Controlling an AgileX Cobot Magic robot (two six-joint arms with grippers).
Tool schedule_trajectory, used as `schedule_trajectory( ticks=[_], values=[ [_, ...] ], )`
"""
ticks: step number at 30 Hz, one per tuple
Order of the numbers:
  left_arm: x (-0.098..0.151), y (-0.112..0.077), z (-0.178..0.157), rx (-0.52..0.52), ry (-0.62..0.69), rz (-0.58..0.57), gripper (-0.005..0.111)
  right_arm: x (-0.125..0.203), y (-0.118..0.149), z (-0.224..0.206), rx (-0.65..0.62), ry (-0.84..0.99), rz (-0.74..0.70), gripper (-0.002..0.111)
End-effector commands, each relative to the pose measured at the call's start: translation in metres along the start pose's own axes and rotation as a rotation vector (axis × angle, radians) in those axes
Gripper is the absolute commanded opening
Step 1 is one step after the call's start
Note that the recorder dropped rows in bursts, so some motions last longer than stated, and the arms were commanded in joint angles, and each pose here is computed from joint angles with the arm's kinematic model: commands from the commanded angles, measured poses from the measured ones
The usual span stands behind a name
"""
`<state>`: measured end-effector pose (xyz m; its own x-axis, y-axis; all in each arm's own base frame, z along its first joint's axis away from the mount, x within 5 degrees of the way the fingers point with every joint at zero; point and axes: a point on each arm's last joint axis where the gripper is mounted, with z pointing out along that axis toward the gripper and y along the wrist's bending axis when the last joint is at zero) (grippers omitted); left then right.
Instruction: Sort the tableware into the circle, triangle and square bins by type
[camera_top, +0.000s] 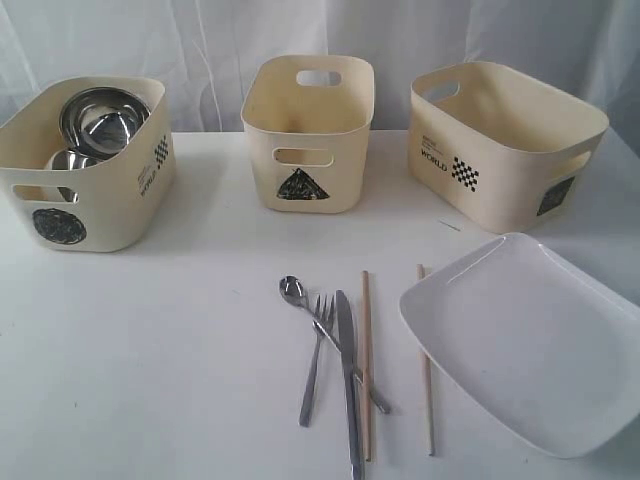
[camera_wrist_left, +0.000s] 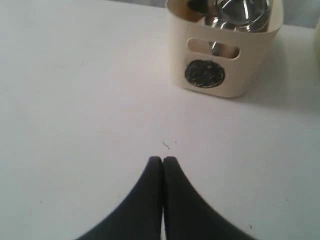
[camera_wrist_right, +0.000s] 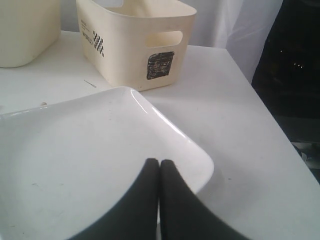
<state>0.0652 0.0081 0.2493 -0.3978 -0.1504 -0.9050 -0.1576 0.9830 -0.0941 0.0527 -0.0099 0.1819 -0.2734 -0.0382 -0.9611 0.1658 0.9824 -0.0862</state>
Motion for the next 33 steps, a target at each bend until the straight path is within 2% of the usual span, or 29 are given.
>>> schedule_trajectory(
  ticks=[1, 4, 6, 11, 15, 22, 33],
  values=[
    [0.025, 0.004, 0.007, -0.008, -0.1, 0.001, 0.0, 0.0, 0.0, 0.0, -0.001, -0.011, -0.001, 0.0],
    [0.044, 0.009, 0.009, -0.036, -0.115, 0.058, 0.0, 0.0, 0.0, 0.0, -0.001, -0.011, -0.001, 0.0],
    [0.059, 0.011, 0.011, -0.044, -0.086, 0.057, 0.0, 0.0, 0.0, 0.0, -0.001, -0.011, -0.001, 0.0],
    [0.09, 0.009, 0.022, 0.0, 0.031, -0.031, 0.0, 0.0, 0.0, 0.0, -0.001, -0.011, -0.001, 0.0],
    [0.093, 0.007, 0.022, 0.03, 0.065, 0.075, 0.0, 0.0, 0.0, 0.0, -0.001, -0.011, 0.0, 0.0],
    [0.093, 0.003, 0.021, 0.09, 0.069, 0.046, 0.0, 0.0, 0.0, 0.0, -0.001, -0.011, 0.0, 0.0],
    [0.093, 0.002, 0.021, 0.106, 0.067, 0.056, 0.0, 0.0, 0.0, 0.0, -0.001, -0.011, 0.0, 0.0]
  ],
)
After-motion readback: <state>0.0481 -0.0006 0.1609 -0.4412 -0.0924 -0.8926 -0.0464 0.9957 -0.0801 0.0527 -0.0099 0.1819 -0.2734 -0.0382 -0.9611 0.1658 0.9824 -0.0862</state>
